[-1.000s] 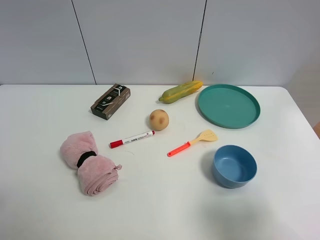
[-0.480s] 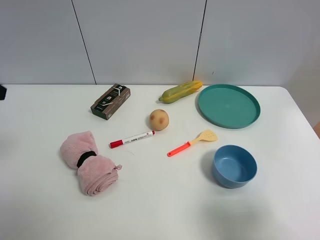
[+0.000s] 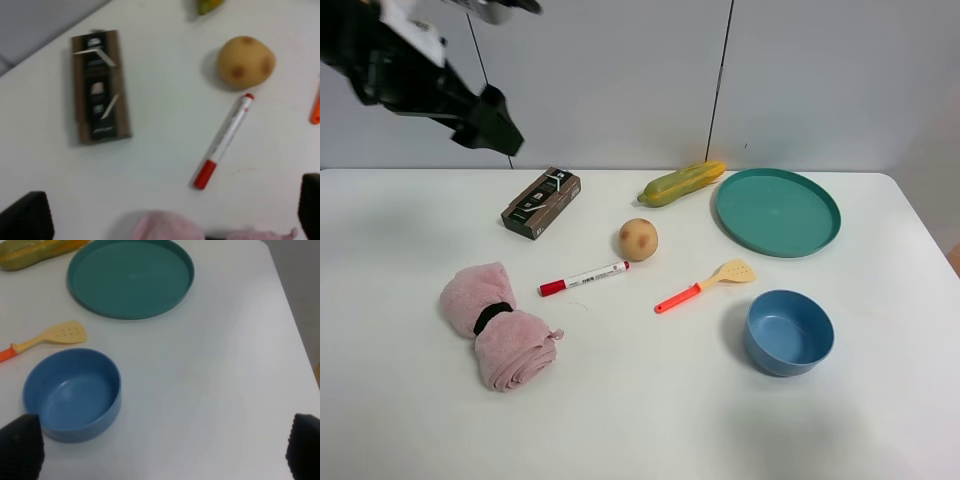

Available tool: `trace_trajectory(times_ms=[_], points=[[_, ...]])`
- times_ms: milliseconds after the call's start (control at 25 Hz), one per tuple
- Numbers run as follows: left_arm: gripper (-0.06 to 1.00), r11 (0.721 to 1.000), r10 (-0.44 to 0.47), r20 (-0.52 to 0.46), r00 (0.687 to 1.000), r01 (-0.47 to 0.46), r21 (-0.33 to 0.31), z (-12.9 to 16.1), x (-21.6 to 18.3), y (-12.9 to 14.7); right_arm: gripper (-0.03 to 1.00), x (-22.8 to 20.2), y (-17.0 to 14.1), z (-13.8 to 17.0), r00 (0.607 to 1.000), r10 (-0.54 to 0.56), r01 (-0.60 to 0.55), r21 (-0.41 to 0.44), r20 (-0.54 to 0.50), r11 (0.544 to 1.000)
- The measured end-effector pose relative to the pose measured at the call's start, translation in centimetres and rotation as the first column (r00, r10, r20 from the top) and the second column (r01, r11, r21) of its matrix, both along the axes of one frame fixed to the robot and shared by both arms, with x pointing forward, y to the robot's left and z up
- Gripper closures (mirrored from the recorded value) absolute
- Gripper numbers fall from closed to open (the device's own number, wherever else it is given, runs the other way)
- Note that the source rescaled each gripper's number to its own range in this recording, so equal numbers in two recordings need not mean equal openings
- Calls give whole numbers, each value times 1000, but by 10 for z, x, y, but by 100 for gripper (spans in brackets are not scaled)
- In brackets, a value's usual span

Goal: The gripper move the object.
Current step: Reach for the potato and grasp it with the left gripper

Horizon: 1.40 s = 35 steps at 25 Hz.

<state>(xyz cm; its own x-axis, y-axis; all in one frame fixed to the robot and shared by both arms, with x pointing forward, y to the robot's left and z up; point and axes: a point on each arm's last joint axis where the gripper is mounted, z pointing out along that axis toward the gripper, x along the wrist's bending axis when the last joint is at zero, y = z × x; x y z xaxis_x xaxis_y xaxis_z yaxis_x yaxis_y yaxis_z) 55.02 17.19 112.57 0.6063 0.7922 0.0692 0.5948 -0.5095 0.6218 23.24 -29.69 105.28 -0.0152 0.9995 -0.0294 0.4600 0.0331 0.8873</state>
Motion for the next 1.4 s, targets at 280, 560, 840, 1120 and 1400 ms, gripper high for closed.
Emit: trace_trajectory(times_ms=[280,560,840,1120,1400], points=[[-6,988,-149,-52,987,151,23,-50,31,-79,-3,0,0,0,1000,0,0,0,0,1000],[-6,979,-204,-54,978,205,21,-107,46,-124,-3,0,0,0,1000,0,0,0,0,1000],[-6,984,-178,-60,982,179,19,-164,66,-138,-3,0,0,0,1000,0,0,0,0,1000],[-6,987,-159,-33,987,159,16,-197,77,-143,-3,0,0,0,1000,0,0,0,0,1000],[-6,990,-141,-5,990,141,7,-215,83,-146,-3,0,0,0,1000,0,0,0,0,1000]])
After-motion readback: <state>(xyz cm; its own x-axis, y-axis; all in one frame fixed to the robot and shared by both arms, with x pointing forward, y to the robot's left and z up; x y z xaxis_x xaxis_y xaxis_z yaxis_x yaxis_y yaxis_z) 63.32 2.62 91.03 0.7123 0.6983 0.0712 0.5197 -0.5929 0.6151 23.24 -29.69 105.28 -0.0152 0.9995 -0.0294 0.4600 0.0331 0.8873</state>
